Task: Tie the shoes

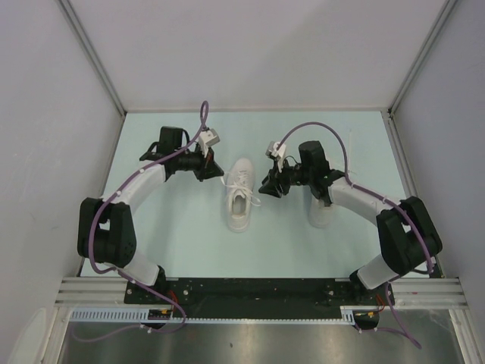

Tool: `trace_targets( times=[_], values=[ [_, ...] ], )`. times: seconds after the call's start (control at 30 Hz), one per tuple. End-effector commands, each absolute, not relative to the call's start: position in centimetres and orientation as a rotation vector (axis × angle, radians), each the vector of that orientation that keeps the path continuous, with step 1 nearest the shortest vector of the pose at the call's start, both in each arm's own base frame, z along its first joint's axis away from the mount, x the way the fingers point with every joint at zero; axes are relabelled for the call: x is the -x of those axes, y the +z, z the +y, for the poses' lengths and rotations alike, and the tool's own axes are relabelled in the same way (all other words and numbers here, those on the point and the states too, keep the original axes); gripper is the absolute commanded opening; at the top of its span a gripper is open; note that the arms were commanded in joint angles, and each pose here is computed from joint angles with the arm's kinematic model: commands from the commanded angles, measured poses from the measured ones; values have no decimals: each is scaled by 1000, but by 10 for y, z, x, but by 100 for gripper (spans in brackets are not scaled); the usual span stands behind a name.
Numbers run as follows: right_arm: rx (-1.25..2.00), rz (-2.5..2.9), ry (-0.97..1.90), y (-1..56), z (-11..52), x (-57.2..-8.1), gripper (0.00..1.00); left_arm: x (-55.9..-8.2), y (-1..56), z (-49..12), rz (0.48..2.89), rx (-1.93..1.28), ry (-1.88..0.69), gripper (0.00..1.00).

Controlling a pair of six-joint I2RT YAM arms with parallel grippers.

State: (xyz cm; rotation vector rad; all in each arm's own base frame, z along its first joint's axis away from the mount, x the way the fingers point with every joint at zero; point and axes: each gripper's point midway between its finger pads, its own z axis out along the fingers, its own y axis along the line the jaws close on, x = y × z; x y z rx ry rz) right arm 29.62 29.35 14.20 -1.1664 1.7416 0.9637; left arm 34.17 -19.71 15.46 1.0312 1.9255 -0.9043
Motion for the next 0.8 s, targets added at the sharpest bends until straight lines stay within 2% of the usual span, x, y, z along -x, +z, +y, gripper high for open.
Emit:
trace_targets(
  times=[0.0,0.03,0.13,0.53,0.77],
  values=[
    [1116,1659,1036,169,313,-314,41,-352,182,-204,1785,-1106,-872,0],
    [1119,1654,1043,169,315,-315,38,-352,183,-204,1782,-1106,-872,0],
    [1130,1652,1054,162,325,-318,36,-352,182,-205,1784,-1106,-875,0],
    [1177,1634,1111,157,338,-315,41,-355,181,-207,1791,-1108,-871,0],
    [1221,1635,1114,149,340,-308,39,-357,181,-209,1791,-1111,-874,0]
  ],
)
